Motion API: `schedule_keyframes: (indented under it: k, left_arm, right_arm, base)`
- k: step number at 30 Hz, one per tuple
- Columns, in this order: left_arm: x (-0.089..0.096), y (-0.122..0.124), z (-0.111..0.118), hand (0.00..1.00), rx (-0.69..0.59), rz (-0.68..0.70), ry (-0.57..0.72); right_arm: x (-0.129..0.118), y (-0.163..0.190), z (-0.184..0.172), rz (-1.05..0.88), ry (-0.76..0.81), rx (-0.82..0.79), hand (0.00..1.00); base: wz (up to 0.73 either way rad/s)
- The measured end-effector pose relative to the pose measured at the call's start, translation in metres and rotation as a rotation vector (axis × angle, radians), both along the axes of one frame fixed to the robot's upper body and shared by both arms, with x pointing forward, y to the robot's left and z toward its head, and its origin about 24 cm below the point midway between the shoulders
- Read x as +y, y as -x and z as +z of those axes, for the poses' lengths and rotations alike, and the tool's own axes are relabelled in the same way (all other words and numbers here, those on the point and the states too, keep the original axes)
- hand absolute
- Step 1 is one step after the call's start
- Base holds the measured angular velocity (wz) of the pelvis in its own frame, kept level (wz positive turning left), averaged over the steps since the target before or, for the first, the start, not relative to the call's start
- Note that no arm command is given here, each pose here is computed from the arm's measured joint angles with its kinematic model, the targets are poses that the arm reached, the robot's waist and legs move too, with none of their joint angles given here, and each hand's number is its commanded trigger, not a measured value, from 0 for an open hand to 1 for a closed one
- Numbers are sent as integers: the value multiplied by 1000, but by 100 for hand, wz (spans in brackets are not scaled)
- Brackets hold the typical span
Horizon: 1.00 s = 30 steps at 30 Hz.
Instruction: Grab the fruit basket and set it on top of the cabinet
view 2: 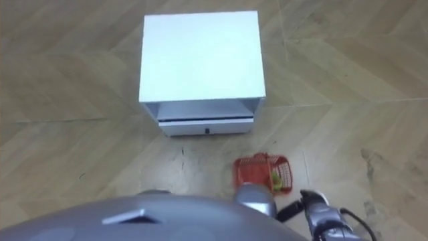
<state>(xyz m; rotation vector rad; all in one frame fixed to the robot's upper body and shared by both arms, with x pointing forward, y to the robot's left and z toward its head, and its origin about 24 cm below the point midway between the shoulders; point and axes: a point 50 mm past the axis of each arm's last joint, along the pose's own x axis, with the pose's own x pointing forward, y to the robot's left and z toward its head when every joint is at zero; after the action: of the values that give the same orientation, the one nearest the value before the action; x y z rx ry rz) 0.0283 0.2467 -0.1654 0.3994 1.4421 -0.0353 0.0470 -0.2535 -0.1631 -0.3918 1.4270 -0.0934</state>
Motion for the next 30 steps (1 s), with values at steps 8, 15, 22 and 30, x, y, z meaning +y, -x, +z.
schedule_keyframes:
  k: [8,15,22,30]
  left_arm:
    - [9,-8,3,0,-35,44,-43]
    - [5,-79,12,0,-229,60,-83]
    - [7,-88,14,0,-256,70,-153]
    - [15,-70,13,0,-269,92,-215]
  right_arm:
    - [6,-76,16,-117,-23,-335,0]
    - [17,-140,39,-130,1,-531,0]
    - [16,-182,67,-192,19,-723,0]
    - [17,-190,75,-236,-8,-781,0]
  base:
    - [3]
    - [22]
    - [18]
    - [38]
